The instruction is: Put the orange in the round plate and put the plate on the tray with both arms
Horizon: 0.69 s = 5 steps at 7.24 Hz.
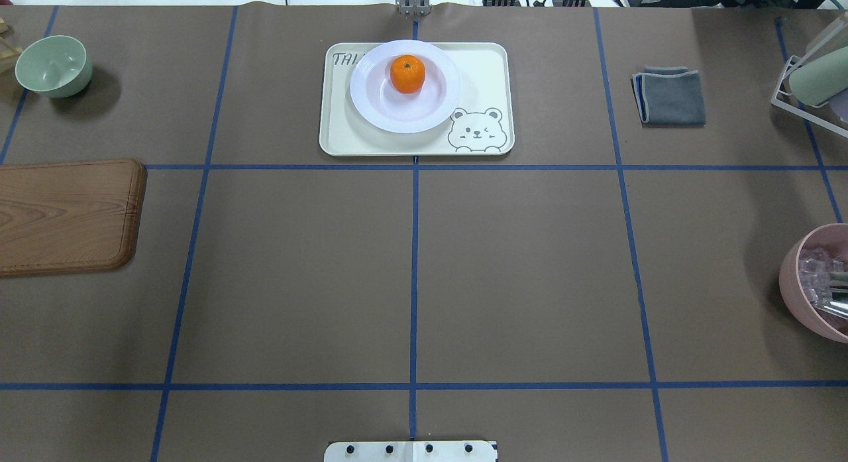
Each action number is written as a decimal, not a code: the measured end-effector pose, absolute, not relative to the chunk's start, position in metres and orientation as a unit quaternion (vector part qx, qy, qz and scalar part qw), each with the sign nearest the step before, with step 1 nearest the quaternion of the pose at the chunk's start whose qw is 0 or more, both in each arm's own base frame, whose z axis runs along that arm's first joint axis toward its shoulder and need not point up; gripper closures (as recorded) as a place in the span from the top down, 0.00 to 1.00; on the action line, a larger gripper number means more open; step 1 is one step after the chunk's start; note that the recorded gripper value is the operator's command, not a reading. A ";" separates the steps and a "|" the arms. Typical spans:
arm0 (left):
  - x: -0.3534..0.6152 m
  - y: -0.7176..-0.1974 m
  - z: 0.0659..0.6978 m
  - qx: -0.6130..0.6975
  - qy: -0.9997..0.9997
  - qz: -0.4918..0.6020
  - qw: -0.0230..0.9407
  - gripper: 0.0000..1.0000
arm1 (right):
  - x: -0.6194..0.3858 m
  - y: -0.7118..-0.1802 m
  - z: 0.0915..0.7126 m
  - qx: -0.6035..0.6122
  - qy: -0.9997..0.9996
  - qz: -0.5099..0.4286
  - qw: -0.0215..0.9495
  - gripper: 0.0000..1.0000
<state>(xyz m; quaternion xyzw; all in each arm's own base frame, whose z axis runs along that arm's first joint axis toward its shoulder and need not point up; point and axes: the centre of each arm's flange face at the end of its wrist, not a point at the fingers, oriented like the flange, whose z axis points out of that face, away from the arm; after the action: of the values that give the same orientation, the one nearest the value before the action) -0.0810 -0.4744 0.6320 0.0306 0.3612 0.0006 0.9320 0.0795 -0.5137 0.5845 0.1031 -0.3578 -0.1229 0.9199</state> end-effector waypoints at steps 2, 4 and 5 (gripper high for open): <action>-0.081 -0.473 0.634 0.028 0.361 -0.001 0.932 0.98 | 0.079 -0.514 0.583 0.104 -0.359 -0.124 0.919 1.00; -0.081 -0.472 0.635 0.027 0.361 -0.001 0.932 0.98 | 0.078 -0.514 0.579 0.108 -0.361 -0.126 0.917 1.00; -0.081 -0.472 0.635 0.026 0.361 -0.001 0.932 0.98 | 0.078 -0.514 0.577 0.110 -0.362 -0.126 0.917 1.00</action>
<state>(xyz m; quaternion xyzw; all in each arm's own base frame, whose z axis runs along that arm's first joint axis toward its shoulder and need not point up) -0.0809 -0.4718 0.6351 0.0263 0.3614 -0.0012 0.9320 0.0785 -0.5139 0.5772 0.1099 -0.3619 -0.1264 0.9171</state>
